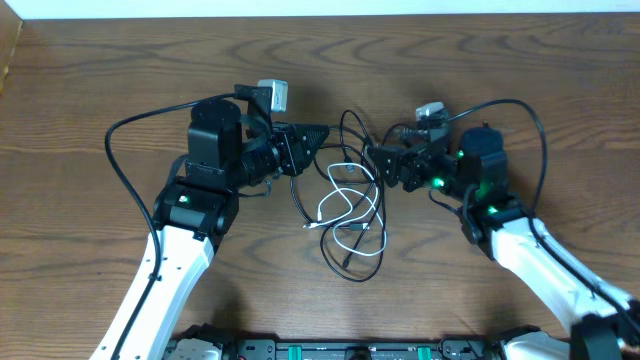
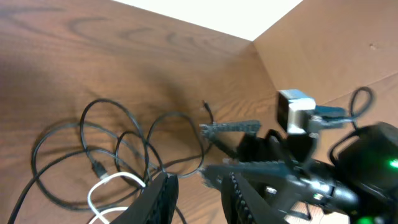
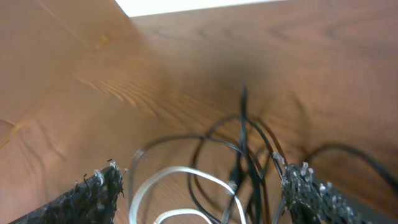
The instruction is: Untangle cables
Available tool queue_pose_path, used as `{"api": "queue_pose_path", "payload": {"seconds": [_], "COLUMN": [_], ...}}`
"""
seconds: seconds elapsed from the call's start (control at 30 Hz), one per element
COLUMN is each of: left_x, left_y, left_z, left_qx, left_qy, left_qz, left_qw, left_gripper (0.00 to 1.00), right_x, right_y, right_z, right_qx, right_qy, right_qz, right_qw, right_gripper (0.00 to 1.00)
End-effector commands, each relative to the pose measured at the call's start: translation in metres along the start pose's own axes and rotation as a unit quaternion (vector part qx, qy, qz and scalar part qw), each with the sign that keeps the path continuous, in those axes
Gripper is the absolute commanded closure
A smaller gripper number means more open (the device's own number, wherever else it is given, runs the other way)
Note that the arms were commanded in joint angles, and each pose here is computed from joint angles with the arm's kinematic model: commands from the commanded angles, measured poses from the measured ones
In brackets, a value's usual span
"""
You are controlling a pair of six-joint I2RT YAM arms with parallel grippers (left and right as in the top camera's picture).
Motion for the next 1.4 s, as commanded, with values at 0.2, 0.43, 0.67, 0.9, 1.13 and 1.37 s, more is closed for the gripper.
{"api": "queue_pose_path", "payload": {"seconds": [0.2, 0.43, 0.67, 0.9, 1.13, 1.37], "left_x": [-0.005, -0.005, -0.005, -0.005, -0.005, -0.005], "left_y": [0.007, 0.007, 0.007, 0.007, 0.007, 0.007], "left_z": [0.003, 0.003, 0.003, 0.003, 0.003, 0.003], "left_qx": [-0.006, -0.006, -0.006, -0.006, -0.006, -0.006], "left_qy": [-0.023, -0.023, -0.023, -0.023, -0.023, -0.023], "left_qz": [0.016, 0.017, 0.017, 0.017, 0.017, 0.017], "left_qw": [1.0, 1.0, 1.0, 1.0, 1.0, 1.0], "left_gripper": [0.41, 0.02, 0.02, 0.02, 0.02, 0.02], "right_x": [0.04, 0.051, 0.044, -0.015, -0.057, -0.062], "right_y": [0.057, 0.079, 0.024, -0.079, -0.11, -0.107], "right_z": [-0.003, 0.0, 0.03, 0.075, 0.078, 0.074], "right_qx": [0.013, 0.016, -0.002, -0.062, -0.085, -0.077], "right_qy": [-0.008, -0.015, -0.115, -0.231, -0.241, -0.258], "right_qz": [0.086, 0.119, 0.005, -0.221, -0.283, -0.26], "right_qw": [0.996, 0.993, 0.993, 0.946, 0.925, 0.927], "right_gripper": [0.25, 0.95, 0.99, 0.99, 0.99, 0.99]}}
Point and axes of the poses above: each gripper's point midway between its finger pads, its own x axis out along the fingers, its own z axis along the line the jaws close on, y = z × x, the point moved 6 cm from there along -x, back along the fingers, and after that the axes turned 9 degrees about -x, right-handed, at the moved point
